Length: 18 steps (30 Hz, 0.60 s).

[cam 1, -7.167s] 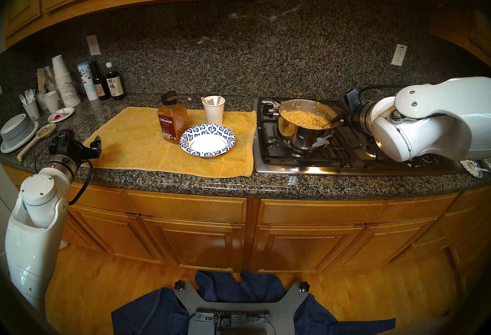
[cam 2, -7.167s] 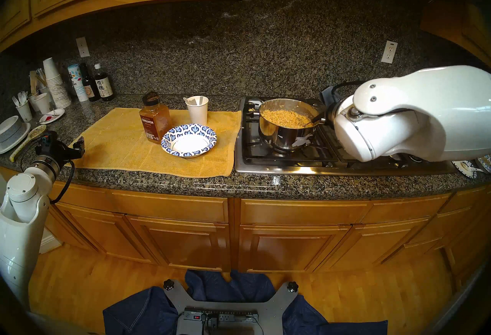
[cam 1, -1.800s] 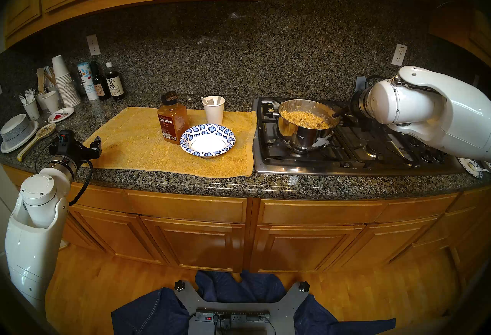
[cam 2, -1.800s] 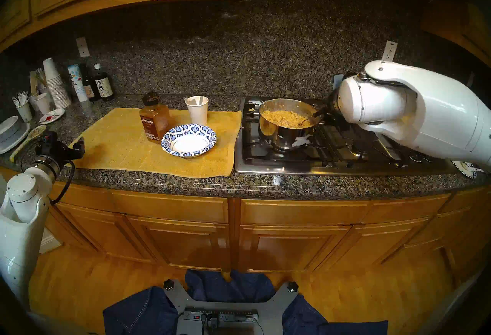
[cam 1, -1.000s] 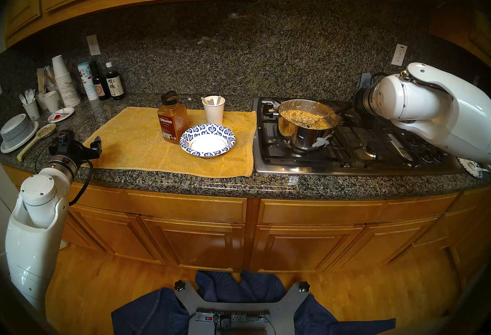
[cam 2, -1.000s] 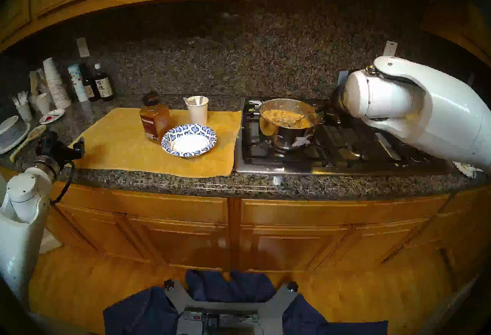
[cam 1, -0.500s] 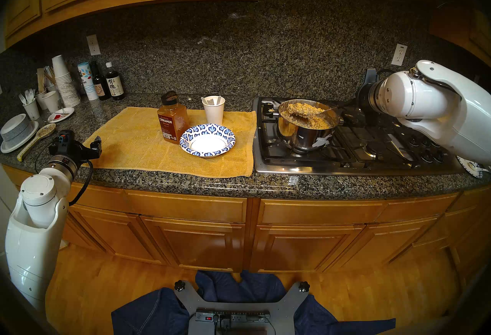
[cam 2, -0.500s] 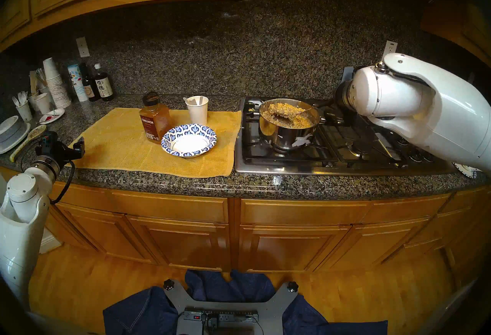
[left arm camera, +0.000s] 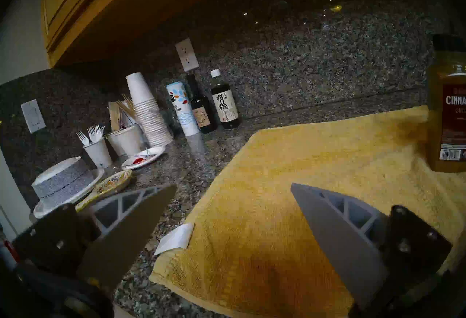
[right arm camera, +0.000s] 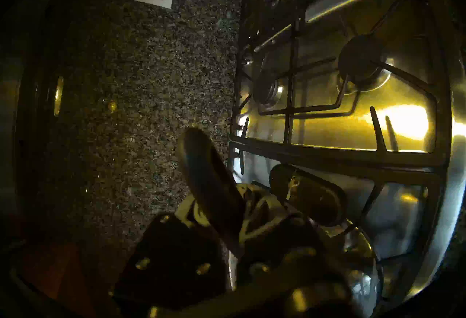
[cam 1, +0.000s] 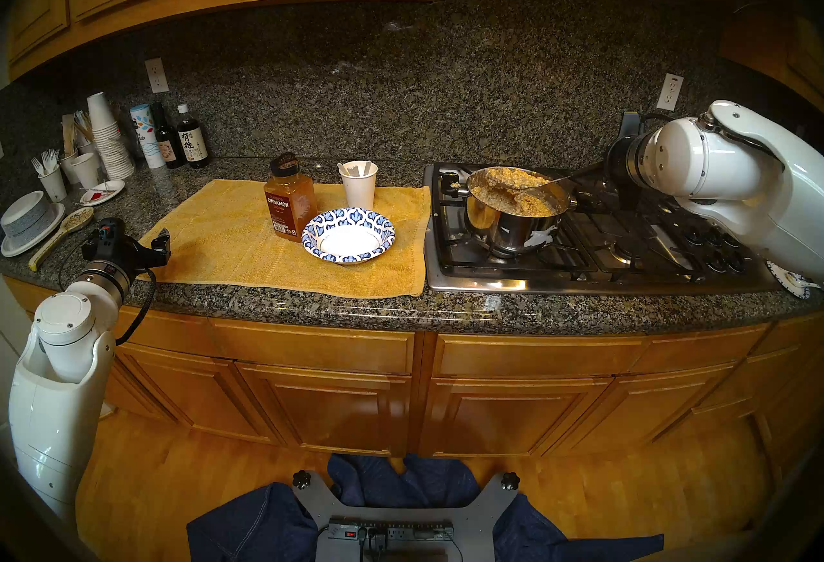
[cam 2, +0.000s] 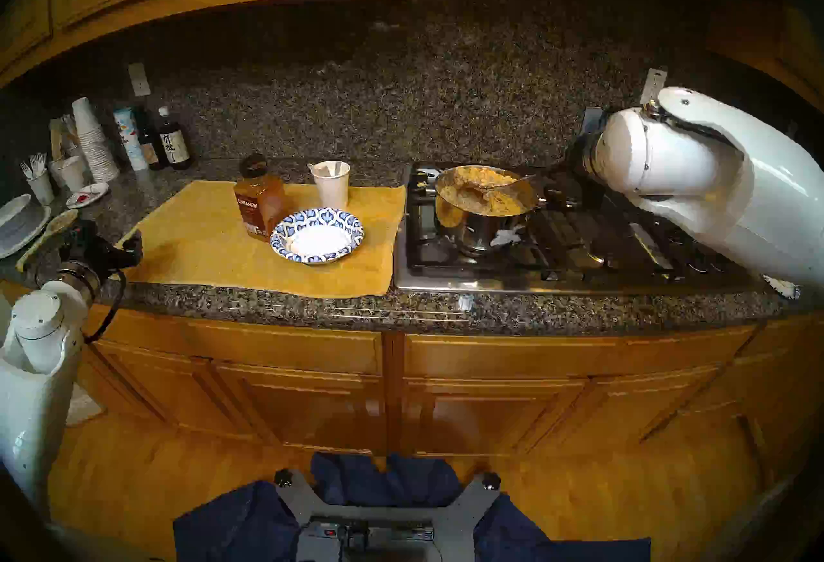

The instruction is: Scoop oatmeal into bowl, add cinnamon, and put a spoon inside bowl

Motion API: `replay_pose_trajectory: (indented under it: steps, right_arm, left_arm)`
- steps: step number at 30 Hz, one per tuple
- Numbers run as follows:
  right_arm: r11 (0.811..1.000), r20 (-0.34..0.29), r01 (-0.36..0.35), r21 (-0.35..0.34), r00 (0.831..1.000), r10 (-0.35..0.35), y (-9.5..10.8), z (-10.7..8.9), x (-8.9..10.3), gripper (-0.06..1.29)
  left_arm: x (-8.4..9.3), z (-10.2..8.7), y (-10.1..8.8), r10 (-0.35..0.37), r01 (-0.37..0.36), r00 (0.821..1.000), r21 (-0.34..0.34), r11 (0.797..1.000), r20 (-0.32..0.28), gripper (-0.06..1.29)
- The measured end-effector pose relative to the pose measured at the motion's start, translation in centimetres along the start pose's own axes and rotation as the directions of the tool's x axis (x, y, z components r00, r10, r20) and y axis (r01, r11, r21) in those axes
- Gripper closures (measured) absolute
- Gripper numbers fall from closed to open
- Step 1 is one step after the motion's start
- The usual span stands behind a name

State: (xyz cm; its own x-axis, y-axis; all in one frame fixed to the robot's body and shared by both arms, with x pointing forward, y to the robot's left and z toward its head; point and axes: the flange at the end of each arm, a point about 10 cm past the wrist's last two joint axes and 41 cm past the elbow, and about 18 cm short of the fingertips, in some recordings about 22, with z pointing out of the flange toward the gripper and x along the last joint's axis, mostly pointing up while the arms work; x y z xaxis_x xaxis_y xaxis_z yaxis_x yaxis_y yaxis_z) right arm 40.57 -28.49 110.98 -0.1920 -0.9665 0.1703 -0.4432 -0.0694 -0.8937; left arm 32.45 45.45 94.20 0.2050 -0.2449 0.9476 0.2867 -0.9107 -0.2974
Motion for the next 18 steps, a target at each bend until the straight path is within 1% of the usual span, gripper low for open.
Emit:
replay_pose_trajectory:
  steps: [12,18]
  right_arm:
    - [1.0,0.026,0.006,0.023,1.0,-0.006,-0.8,-0.7,-0.9,1.22]
    - [1.0,0.029,0.003,0.029,1.0,-0.004,-1.2,-0.8,-1.0,1.22]
  left_arm:
    - [0.0,0.0,0.0,0.0,0.0,1.0,0.0,1.0,0.0,0.0]
    - [0.0,0.0,0.0,0.0,0.0,1.0,0.0,1.0,0.0,0.0]
